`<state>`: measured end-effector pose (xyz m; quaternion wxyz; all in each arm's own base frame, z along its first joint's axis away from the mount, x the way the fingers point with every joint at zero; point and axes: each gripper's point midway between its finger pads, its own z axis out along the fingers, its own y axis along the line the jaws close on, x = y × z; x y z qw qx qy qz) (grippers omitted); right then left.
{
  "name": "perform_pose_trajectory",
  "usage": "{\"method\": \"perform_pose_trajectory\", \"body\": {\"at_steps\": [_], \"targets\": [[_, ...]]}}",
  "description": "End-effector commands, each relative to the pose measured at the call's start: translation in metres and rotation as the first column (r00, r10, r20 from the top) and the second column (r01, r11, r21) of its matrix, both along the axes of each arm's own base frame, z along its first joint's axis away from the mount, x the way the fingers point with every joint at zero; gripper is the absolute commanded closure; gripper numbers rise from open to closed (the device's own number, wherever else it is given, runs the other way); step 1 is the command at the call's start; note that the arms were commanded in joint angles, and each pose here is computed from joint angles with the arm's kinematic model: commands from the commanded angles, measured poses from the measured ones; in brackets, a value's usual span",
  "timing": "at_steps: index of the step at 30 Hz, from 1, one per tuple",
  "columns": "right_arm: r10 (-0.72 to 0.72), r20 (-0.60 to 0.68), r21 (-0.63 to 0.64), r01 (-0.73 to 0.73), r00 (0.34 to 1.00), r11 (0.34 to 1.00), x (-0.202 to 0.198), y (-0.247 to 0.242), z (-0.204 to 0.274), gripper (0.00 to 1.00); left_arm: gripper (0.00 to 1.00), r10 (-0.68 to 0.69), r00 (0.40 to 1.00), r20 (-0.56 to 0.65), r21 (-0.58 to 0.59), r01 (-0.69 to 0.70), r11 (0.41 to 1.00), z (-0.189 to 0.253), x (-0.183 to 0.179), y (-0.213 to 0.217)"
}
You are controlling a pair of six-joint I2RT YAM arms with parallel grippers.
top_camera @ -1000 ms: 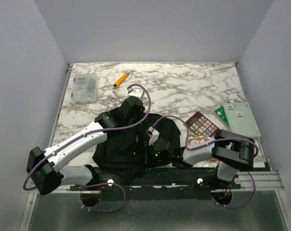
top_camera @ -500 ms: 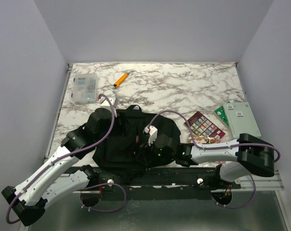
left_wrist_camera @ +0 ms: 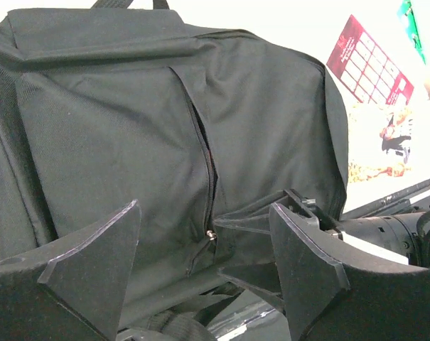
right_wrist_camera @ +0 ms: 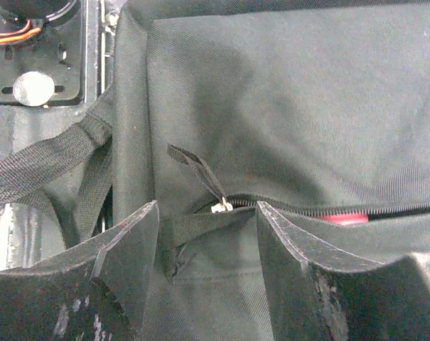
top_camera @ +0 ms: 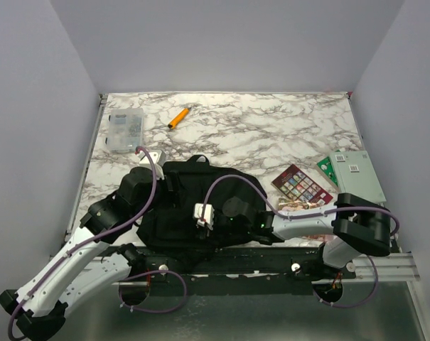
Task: Pack the student bag
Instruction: Zip the student bag at the center of the board.
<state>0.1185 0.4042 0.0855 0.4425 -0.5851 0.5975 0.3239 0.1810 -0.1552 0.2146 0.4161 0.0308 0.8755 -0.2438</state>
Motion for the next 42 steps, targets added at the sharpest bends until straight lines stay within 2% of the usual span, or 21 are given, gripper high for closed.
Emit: {"method": "perform_pose_trajectory", "body": {"at_steps": [1, 13, 18, 21, 22, 24, 25, 26, 30, 32, 35, 39, 42], "targets": [[0.144, 0.150, 0.032, -0.150, 0.978, 0.988, -0.003, 0.025, 0.018, 0.41, 0.24, -0.014, 0.999, -0.037, -0.011, 0.013, 1.000, -0.009, -0.009, 0.001], [0.211, 0.176, -0.046, -0.206, 0.961, 0.977, -0.003, 0.037, 0.001, 0.42, 0.24, -0.011, 0.999, -0.047, -0.011, 0.010, 1.000, -0.015, -0.011, 0.003], [0.201, 0.195, -0.067, -0.191, 0.960, 0.979, 0.002, 0.039, -0.011, 0.47, 0.23, 0.000, 0.999, -0.036, -0.012, -0.001, 1.000, -0.014, -0.010, 0.006], [0.154, 0.211, -0.060, -0.145, 0.965, 0.988, 0.010, 0.040, -0.013, 0.59, 0.22, 0.014, 1.000, -0.027, -0.019, -0.015, 1.000, -0.013, -0.010, 0.009], [0.127, 0.219, -0.053, -0.118, 0.967, 0.992, 0.015, 0.041, -0.013, 0.68, 0.21, 0.018, 1.000, -0.025, -0.024, -0.019, 1.000, -0.012, -0.010, 0.009], [0.042, 0.200, -0.011, -0.040, 0.979, 0.999, 0.024, 0.043, -0.006, 0.80, 0.21, 0.024, 0.999, -0.020, -0.033, -0.025, 0.999, -0.011, -0.011, 0.011], [0.010, 0.183, 0.018, -0.013, 0.983, 1.000, 0.026, 0.043, 0.000, 0.86, 0.21, 0.028, 0.999, -0.018, -0.037, -0.029, 0.999, -0.012, -0.012, 0.011], [-0.045, 0.162, 0.057, 0.036, 0.986, 0.998, 0.030, 0.044, 0.009, 0.99, 0.21, 0.035, 0.999, -0.017, -0.042, -0.036, 0.999, -0.012, -0.012, 0.012], [-0.181, 0.005, 0.199, 0.177, 0.983, 0.964, 0.035, 0.042, 0.041, 0.99, 0.21, 0.061, 0.998, -0.024, -0.057, -0.062, 0.996, -0.019, -0.013, 0.016], [-0.262, -0.083, 0.218, 0.274, 0.961, 0.937, 0.044, 0.041, 0.047, 0.99, 0.21, 0.055, 0.998, -0.030, -0.074, -0.057, 0.996, -0.024, -0.015, 0.013], [-0.299, -0.198, 0.212, 0.339, 0.933, 0.917, 0.046, 0.043, 0.048, 0.99, 0.21, 0.009, 0.999, -0.050, -0.116, -0.015, 0.993, -0.030, -0.018, 0.002], [-0.354, -0.388, 0.218, 0.458, 0.851, 0.862, 0.060, 0.040, 0.054, 0.99, 0.25, -0.068, 0.993, -0.098, -0.187, 0.049, 0.981, -0.042, -0.028, -0.015], [-0.389, -0.492, 0.171, 0.525, 0.779, 0.834, 0.067, 0.040, 0.051, 0.99, 0.29, -0.103, 0.990, -0.101, -0.260, 0.073, 0.963, -0.049, -0.035, -0.024]]}}
